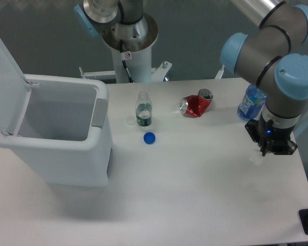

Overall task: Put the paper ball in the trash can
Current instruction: 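Lift the white paper ball with the gripper and move toward the trash can, then carry the paper ball over the open trash can opening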

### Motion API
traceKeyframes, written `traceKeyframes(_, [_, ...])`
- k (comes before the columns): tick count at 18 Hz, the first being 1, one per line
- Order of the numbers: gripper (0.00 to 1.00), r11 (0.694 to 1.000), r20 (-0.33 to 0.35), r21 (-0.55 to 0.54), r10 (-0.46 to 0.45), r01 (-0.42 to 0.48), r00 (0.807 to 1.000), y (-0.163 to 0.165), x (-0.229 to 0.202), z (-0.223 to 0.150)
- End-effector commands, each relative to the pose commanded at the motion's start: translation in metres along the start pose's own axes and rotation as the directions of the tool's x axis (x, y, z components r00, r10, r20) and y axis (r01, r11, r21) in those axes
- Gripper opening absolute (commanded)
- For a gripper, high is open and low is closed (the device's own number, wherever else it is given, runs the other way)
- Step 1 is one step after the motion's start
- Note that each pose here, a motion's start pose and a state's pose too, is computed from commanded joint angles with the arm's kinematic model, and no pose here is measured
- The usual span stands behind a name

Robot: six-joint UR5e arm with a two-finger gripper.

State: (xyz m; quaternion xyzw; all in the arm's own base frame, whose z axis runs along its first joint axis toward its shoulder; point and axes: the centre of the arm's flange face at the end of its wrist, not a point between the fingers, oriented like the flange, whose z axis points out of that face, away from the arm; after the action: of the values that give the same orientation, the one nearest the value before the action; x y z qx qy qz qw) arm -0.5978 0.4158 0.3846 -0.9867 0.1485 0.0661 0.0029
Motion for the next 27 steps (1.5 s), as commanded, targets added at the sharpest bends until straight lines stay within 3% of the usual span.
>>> traceKeyframes(8, [0.0,1.0,0.025,0.025,0.006,-0.007,1.0,-0.017,0.007,-0.016])
traceKeyframes(10, [0.0,0.995,0.04,0.1,0.0,-0.004,0.999,-0.035,0.017,-0.038])
traceKeyframes(12, [0.0,0.985,0.044,0.164,-0.062,0.054,0.997,-0.042,0.032,-0.062])
traceKeyframes(17, [0.0,0.954,0.022,0.29,-0.09,0.08,0.996,-0.076,0.092,-0.109])
traceKeyframes(21, [0.0,0.901,-0.015,0.398,-0.184,0.175,0.983,-0.104,0.138,-0.158])
traceKeyframes(27, [0.0,0.857,-0.073,0.484,-0.159,0.174,0.985,-0.168,0.237,-0.201])
